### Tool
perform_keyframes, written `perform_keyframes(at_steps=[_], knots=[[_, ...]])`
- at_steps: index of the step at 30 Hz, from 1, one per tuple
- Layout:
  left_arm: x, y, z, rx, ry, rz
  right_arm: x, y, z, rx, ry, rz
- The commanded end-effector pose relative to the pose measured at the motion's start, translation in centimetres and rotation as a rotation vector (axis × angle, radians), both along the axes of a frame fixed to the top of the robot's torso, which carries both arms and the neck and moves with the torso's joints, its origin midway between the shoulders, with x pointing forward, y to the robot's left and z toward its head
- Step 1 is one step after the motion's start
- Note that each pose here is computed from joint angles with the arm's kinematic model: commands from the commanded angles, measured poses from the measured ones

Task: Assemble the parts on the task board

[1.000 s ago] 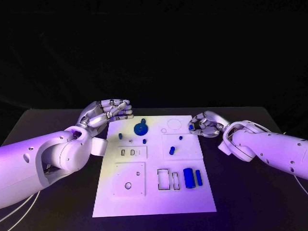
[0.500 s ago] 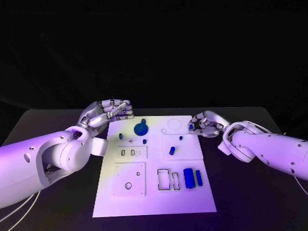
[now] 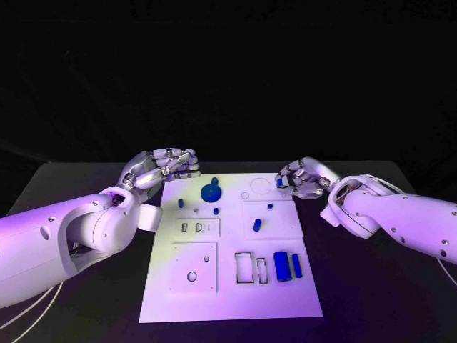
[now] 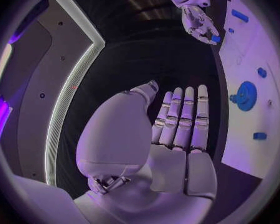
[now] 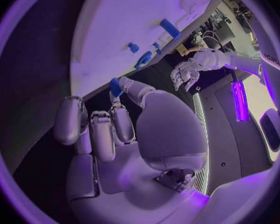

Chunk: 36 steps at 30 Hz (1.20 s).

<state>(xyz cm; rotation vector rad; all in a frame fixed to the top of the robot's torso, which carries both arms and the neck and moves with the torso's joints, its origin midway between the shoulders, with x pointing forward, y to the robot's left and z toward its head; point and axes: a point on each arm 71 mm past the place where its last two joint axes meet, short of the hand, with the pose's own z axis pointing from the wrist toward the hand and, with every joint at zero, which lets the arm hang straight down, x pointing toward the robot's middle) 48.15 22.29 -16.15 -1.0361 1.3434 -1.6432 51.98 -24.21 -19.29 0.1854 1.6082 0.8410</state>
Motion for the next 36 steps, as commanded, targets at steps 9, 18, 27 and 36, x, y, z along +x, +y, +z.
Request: perform_keyframes(at_steps=[9,18,27,36], knots=[[0.32,-0.1,-0.02,-0.004,-0.01,-0.009,-2.1,8.0,1.8,-0.111,-0.009,0.117],[0.53,0.0,-0.07,-0.001,-0.014,0.005,-3.4,13.8,1.7,-0.159,-0.015,0.203],[0.6,0.3,-0.02,-0.012,-0.015,0.047,-4.3,16.8,0.3,-0.207,-0.009,0.23],[0.62,0.8,0.08,-0.013,-0.025,0.079,-5.4,18.5,-1.5,-0.239,0.008,0.267]])
